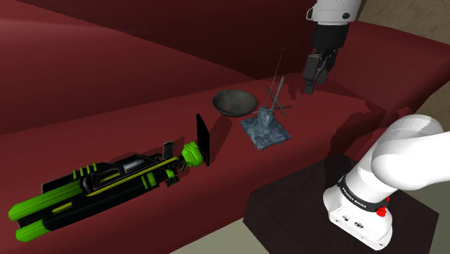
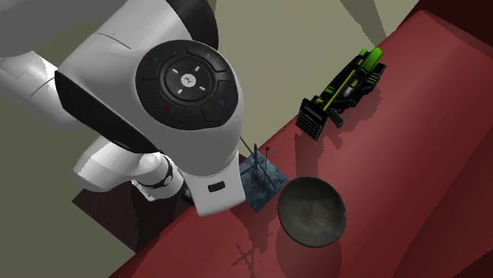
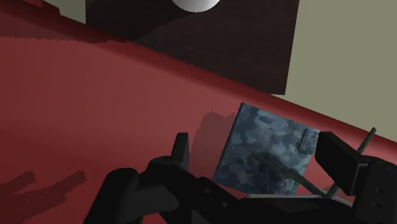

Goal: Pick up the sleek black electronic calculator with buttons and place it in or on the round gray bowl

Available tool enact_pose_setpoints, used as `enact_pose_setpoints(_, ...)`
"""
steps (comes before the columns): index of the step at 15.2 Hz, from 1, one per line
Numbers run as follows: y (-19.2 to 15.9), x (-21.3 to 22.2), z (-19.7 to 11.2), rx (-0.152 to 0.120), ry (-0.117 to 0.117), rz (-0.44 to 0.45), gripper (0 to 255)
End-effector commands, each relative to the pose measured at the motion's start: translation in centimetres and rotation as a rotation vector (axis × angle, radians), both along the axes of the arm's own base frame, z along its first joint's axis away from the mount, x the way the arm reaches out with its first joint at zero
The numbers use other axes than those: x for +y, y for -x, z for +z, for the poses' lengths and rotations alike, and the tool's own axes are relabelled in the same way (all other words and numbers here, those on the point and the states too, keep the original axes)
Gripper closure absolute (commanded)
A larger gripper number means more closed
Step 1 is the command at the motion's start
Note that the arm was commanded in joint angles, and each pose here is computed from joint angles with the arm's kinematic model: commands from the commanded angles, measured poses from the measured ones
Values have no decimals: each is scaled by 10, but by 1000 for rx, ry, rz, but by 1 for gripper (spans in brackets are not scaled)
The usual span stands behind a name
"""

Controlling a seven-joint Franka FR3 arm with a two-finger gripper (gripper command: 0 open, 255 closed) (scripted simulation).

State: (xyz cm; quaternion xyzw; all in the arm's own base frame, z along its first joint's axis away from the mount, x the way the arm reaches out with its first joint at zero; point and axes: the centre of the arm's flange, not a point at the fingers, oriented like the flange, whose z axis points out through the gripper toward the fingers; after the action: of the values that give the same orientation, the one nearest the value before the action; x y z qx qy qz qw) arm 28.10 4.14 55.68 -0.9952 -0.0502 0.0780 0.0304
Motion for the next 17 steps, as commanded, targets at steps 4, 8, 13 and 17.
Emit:
enact_pose_setpoints(4,-1,40,-4,-28,9,-23,0)
enact_pose_setpoints(8,-3,93,-9,-64,22,-55,0)
enact_pose_setpoints(13,-9,159,-17,-110,38,-94,0)
enact_pose_setpoints(17,-16,212,-24,-147,50,-125,0)
